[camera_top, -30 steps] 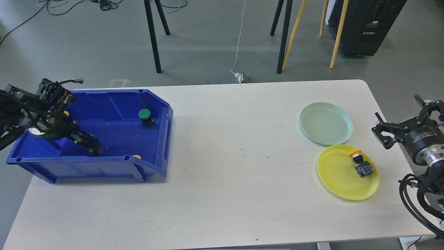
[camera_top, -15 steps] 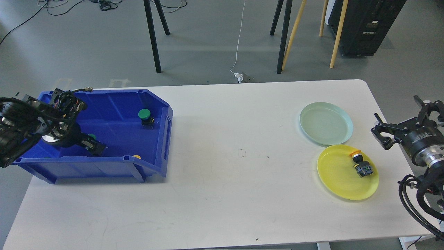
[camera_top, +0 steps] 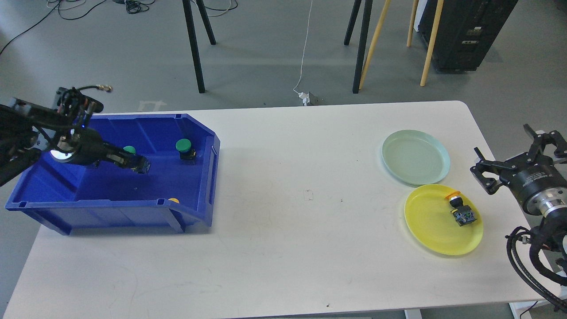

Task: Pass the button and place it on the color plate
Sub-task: 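Lift the green-topped button out of the bin toward the right gripper, then pass the green-topped button from the left gripper to the right gripper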

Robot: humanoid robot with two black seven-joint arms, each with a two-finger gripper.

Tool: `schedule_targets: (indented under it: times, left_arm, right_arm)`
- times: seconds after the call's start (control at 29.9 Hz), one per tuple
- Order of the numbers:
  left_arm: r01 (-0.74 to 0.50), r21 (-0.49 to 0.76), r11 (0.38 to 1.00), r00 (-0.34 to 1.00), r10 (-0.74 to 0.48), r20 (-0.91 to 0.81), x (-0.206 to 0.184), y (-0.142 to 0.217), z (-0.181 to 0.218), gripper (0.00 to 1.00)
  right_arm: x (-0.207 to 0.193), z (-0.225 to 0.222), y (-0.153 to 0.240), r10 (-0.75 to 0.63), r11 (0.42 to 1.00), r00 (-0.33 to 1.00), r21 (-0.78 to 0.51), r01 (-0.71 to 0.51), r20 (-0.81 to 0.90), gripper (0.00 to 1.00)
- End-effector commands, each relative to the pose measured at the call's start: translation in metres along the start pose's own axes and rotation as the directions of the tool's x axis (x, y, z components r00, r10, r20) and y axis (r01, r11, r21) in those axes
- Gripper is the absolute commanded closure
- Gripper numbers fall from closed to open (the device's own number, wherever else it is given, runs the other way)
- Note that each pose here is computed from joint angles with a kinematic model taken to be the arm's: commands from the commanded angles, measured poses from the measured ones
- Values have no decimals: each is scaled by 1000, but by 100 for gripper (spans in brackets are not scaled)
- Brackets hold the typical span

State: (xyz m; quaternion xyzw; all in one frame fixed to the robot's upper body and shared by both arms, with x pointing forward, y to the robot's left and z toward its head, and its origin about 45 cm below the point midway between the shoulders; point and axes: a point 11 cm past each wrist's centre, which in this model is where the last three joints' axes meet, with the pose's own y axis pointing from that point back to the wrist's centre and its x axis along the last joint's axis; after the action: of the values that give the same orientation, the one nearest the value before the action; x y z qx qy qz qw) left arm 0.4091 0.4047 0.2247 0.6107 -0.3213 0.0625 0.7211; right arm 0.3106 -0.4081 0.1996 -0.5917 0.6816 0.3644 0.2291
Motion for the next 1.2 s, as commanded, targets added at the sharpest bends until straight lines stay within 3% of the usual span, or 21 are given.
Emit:
schedule_targets:
  times: [0.0, 0.07, 0.17, 0.27, 0.33, 0.64, 1.17]
  left_arm:
    - [-229, -224, 947, 972, 211, -102, 53, 46, 51, 95]
    - [-336, -353, 873, 939, 282, -198, 78, 61, 83, 95]
    - [-420, -499, 758, 900, 280, -333, 96, 66, 124, 95]
    - [-447, -638, 627, 882, 193, -429, 113, 49, 181, 95]
    - [-459, -678, 574, 872, 145, -467, 120, 38, 203, 95]
    - [-520, -669, 532, 772, -43, -634, 106, -45, 241, 95]
    - [-543, -667, 510, 754, -53, -655, 112, -49, 249, 95]
  right_arm:
    - [-13, -4, -5, -53, 998, 980, 11, 56, -192, 0]
    - [-28, -8, -11, -104, 993, 924, 17, 119, -369, 0]
    - [-46, -1, -17, -169, 980, 783, -15, 200, -598, 0]
    - [-72, 19, -25, -258, 955, 677, -76, 287, -689, 0]
    - [-90, 32, -28, -319, 931, 645, -103, 350, -695, 0]
    - [-177, 97, -41, -573, 769, 461, -251, 588, -677, 0]
    - [-207, 180, -48, -682, 697, 406, -372, 613, -609, 1]
